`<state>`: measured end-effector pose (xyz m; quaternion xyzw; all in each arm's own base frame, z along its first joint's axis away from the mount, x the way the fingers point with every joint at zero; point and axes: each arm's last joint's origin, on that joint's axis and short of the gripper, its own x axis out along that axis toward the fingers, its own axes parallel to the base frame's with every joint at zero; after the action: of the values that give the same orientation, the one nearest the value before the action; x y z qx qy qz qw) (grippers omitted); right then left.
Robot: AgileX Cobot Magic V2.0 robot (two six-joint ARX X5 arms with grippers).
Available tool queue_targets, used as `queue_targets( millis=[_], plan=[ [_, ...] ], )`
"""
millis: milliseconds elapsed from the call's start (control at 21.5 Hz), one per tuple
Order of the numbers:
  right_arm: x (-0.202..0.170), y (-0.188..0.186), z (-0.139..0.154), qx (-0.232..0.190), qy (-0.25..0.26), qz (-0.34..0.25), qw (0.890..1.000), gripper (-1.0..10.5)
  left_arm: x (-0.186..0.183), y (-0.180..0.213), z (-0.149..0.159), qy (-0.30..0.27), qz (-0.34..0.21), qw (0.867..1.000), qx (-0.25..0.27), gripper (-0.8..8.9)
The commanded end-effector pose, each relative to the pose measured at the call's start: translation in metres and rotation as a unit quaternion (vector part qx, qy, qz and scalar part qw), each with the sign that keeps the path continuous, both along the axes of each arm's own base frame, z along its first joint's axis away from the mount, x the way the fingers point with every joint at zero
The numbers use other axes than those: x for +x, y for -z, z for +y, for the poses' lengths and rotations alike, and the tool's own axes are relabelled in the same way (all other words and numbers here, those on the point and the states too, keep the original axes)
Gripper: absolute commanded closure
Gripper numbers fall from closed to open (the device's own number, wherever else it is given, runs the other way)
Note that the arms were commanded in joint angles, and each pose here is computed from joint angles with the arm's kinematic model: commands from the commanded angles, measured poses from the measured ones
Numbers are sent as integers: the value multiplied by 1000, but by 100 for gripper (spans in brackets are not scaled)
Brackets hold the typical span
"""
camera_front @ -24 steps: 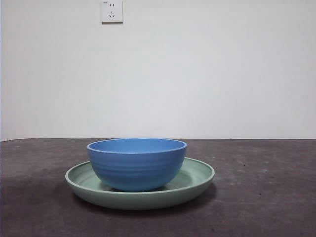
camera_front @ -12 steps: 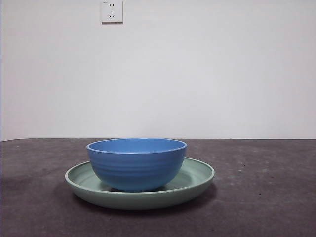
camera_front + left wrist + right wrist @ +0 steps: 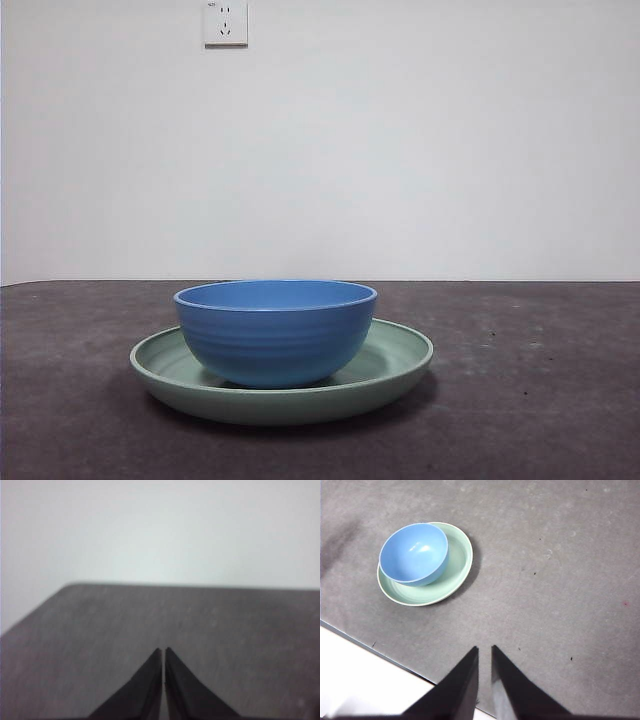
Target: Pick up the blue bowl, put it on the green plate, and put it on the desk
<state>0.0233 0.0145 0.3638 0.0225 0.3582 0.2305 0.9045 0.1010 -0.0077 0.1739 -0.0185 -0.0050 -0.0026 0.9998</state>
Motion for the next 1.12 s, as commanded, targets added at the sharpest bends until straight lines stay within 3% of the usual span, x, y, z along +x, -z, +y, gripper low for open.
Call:
queue_targets(
  millis=[47,186,372,558,1117],
  plan=[
    [0,-4,0,6,0,-5,1000,908,-1,15,2,-10,48,999,-1,803],
    [0,-4,0,6,0,-5,1000,908,-5,24,4,-21,92,995,-22,803],
    [0,-4,0,6,0,-5,1000,908,-5,24,5,-24,93,995,-14,803],
    [0,-4,0,6,0,-5,1000,908,-5,24,7,-30,95,991,89,802],
    [0,-4,0,6,0,-5,1000,908,-5,24,7,-30,95,991,89,803]
  ],
)
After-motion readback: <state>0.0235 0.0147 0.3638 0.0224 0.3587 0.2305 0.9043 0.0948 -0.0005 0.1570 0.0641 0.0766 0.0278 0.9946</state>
